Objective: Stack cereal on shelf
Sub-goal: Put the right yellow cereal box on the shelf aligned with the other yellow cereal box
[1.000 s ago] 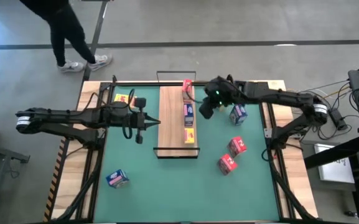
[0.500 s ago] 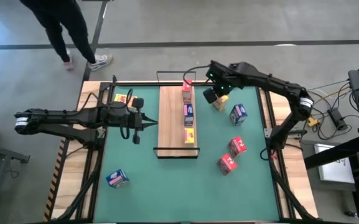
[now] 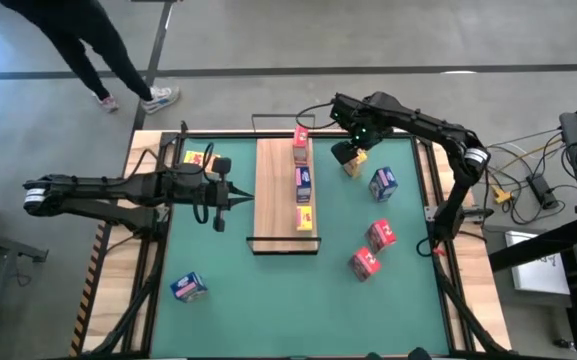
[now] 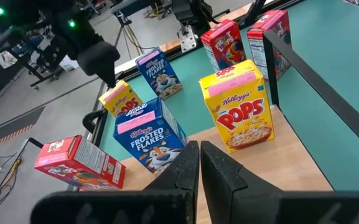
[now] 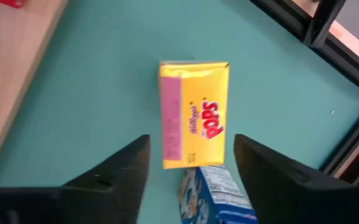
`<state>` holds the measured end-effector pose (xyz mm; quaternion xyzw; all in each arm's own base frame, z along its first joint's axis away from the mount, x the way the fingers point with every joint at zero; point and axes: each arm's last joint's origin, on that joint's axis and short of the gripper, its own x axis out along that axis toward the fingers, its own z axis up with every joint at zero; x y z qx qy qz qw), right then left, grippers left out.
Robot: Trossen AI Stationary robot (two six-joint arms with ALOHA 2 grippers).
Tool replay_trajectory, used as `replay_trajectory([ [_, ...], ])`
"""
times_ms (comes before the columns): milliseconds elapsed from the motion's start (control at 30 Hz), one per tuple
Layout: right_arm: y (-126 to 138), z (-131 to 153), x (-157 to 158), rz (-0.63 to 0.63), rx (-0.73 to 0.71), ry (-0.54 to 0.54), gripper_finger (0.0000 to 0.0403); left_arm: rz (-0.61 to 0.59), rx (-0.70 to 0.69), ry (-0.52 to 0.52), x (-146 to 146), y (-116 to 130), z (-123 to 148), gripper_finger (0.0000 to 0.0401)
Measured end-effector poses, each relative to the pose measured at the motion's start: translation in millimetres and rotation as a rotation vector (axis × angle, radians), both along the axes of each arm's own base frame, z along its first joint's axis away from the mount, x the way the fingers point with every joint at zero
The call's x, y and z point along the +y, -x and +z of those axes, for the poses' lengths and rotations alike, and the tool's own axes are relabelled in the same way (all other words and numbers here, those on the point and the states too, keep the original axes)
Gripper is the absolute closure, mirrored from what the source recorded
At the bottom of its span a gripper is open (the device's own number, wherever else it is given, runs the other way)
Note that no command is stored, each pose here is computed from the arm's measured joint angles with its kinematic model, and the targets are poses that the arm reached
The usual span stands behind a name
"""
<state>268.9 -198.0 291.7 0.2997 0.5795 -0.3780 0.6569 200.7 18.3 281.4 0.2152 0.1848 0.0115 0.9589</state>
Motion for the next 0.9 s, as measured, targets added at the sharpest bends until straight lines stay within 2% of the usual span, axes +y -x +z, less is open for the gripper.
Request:
replay_trajectory([
  [133, 0, -5, -5, 0.027, 0.002, -0.022, 0.0134, 0.027, -0.011, -0.011, 1, 1, 2, 0.0401],
  [300, -2, -9, -5, 0.061, -0.016, -0.067, 0.0115, 0.155, -0.046, -0.028, 4, 7, 8, 0.0401],
  [433, -4, -15, -7, 0.07, -0.011, -0.069, 0.0114, 0.221, -0.069, -0.03, 5, 15, 10, 0.0401],
  [733, -6, -17, -9, 0.073, -0.037, -0.047, 0.0128, 0.223, -0.134, -0.031, 3, 37, 11, 0.0401],
  [900, -5, -16, -9, 0.072, -0.02, -0.023, 0.0121, 0.224, -0.169, -0.029, 2, 45, 13, 0.0401],
])
